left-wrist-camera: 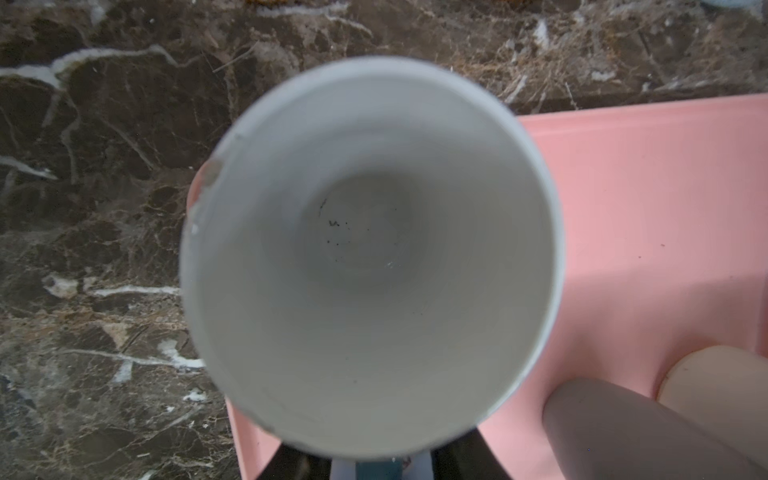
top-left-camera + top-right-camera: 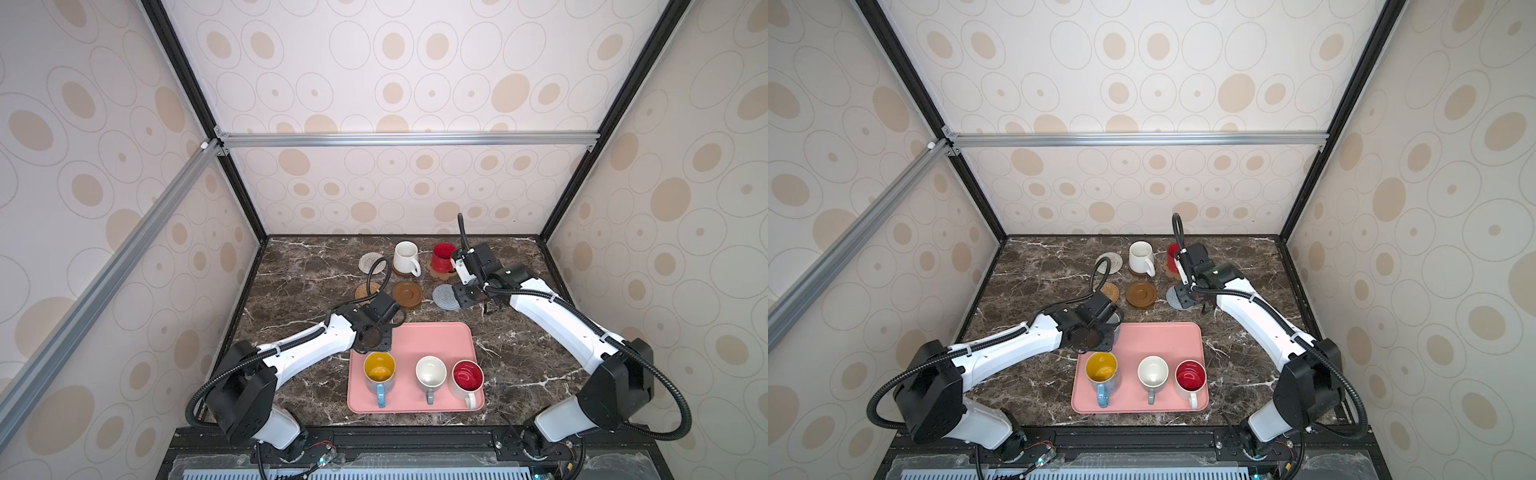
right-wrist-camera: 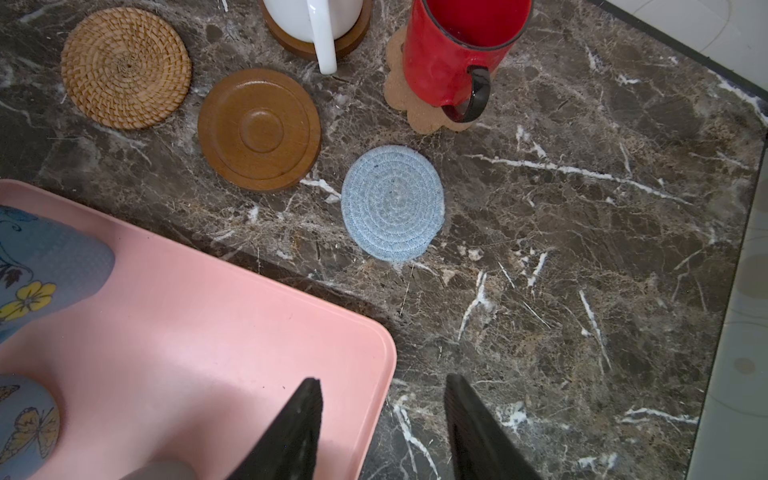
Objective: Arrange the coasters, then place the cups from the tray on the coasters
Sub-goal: 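Lift the blue floral mug and carry it toward the woven white coaster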
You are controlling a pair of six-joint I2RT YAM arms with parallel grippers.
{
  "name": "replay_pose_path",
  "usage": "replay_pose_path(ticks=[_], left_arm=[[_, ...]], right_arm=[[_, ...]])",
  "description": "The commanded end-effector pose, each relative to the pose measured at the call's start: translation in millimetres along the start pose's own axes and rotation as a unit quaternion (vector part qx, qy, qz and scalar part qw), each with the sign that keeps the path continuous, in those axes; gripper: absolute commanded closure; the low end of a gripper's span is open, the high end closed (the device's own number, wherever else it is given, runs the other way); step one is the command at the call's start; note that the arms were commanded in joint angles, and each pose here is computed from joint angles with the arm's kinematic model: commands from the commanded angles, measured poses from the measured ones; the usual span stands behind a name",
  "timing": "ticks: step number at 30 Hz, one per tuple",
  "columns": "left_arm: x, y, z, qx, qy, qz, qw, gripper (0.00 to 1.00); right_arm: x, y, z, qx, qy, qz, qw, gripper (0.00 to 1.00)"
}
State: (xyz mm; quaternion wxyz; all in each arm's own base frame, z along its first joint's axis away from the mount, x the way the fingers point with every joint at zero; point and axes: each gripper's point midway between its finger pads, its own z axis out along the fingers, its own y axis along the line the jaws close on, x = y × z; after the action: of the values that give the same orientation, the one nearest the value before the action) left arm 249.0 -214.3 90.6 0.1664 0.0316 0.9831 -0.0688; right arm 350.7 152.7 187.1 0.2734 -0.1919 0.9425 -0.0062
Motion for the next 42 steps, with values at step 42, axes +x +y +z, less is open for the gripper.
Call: replay_pose_path(ticks=[42], left_arm=[[-26.9,-9.8,-18.1,0.011,-0.058,-0.005,0.998,0.98]], right_arm=[[-9.0,-8.6,-2.2,0.013,0.021,0.003,1.000,0.48]])
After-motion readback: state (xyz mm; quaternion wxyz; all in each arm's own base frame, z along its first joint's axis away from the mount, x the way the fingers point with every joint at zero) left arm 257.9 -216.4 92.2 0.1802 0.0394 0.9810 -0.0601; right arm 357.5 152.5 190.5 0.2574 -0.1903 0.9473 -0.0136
